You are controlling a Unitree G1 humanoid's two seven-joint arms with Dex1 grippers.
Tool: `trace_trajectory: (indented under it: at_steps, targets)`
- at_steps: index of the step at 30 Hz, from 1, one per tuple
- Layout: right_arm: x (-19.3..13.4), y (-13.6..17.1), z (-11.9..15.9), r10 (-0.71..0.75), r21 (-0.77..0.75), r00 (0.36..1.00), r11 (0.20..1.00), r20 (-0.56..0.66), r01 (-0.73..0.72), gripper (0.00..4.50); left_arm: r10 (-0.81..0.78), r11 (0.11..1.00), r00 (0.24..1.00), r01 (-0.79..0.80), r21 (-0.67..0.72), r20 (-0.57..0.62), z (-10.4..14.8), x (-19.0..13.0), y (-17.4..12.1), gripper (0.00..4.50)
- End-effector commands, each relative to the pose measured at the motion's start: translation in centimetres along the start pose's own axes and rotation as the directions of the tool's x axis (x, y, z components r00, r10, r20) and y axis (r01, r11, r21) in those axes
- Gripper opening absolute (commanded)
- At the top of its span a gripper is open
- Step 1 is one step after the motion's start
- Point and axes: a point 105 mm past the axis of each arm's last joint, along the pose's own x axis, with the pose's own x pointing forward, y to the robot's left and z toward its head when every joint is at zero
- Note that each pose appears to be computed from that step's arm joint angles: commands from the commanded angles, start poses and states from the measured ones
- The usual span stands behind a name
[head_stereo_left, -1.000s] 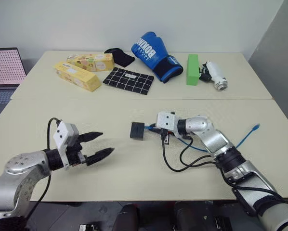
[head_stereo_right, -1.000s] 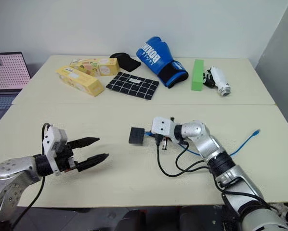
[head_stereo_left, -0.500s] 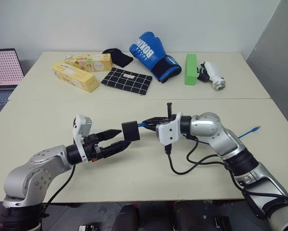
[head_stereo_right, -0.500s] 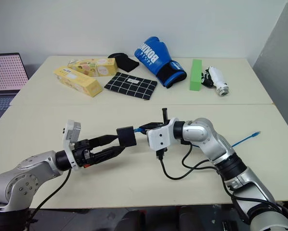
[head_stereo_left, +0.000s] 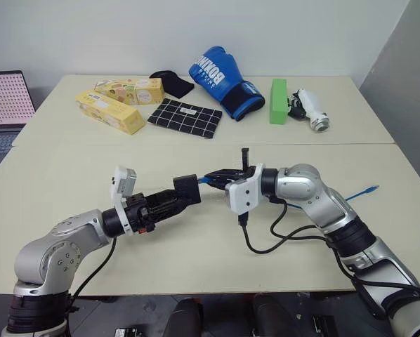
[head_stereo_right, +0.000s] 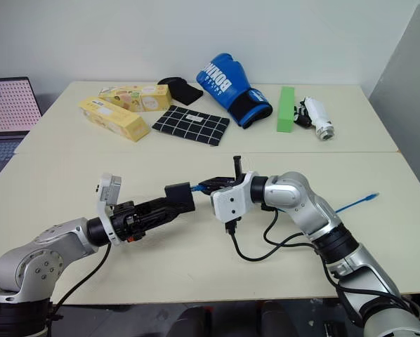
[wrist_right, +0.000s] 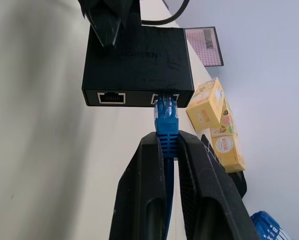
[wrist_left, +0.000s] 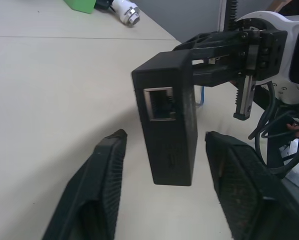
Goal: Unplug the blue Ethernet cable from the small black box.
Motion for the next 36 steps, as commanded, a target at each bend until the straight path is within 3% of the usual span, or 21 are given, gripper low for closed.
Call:
trace_trajectory:
  at_steps: [1,5,10,12,18,21,22,26,29,32,36]
  targets:
    - [-0.3,-1.2,1.2,-0.050,-0.057,0.998,0.997,0.040,0.052,0.09,-0.039,0.999,0.999,0.039,0.015,0.027,0.8,0.1,-0.6,1.71]
    - [-0.3,-1.2,1.5,-0.059,-0.065,0.997,0.996,0.052,0.062,0.09,-0.040,0.999,0.999,0.040,0.013,0.026,0.8,0.1,-0.7,0.85]
    - [-0.1,-0.7,2.1,-0.049,-0.085,0.996,0.995,0.072,0.055,0.09,-0.044,0.999,0.999,0.043,0.010,0.016,0.6,0.0,-0.8,0.76]
    - [-0.2,-0.4,2.2,-0.042,-0.095,0.996,0.994,0.082,0.049,0.79,-0.051,0.999,0.999,0.051,0.008,0.014,0.5,0.0,-0.8,0.76]
    - [-1.2,0.4,1.9,0.008,-0.091,0.995,0.996,0.096,0.001,2.03,-0.089,0.996,0.996,0.088,0.009,0.003,0.5,0.0,-1.3,0.76]
    - [-3.0,1.7,1.4,0.124,0.012,0.987,0.992,0.100,-0.126,2.92,-0.111,0.994,0.994,0.111,0.018,-0.022,0.3,0.0,-1.4,0.76]
    - [-3.9,1.8,1.1,0.141,0.104,0.985,0.983,0.096,-0.151,2.96,-0.122,0.992,0.992,0.123,0.031,-0.034,0.1,0.2,-1.4,0.76]
    - [-6.1,1.3,1.5,0.110,0.521,0.983,0.836,0.148,-0.172,2.96,-0.183,0.977,0.979,0.191,0.092,-0.087,-0.5,0.8,-1.5,0.76]
    - [-7.2,1.1,2.4,0.056,0.779,0.974,0.591,0.221,-0.210,2.96,-0.262,0.946,0.957,0.280,0.164,-0.121,-0.8,1.7,-2.0,0.76]
    - [-7.0,1.1,2.7,0.002,0.866,0.976,0.462,0.216,-0.192,2.96,-0.327,0.911,0.936,0.349,0.221,-0.129,-0.8,2.2,-2.5,0.76]
    - [-6.3,1.6,3.6,-0.014,0.909,0.976,0.368,0.217,-0.197,2.96,-0.359,0.896,0.925,0.379,0.230,-0.125,-0.7,2.5,-2.5,0.76]
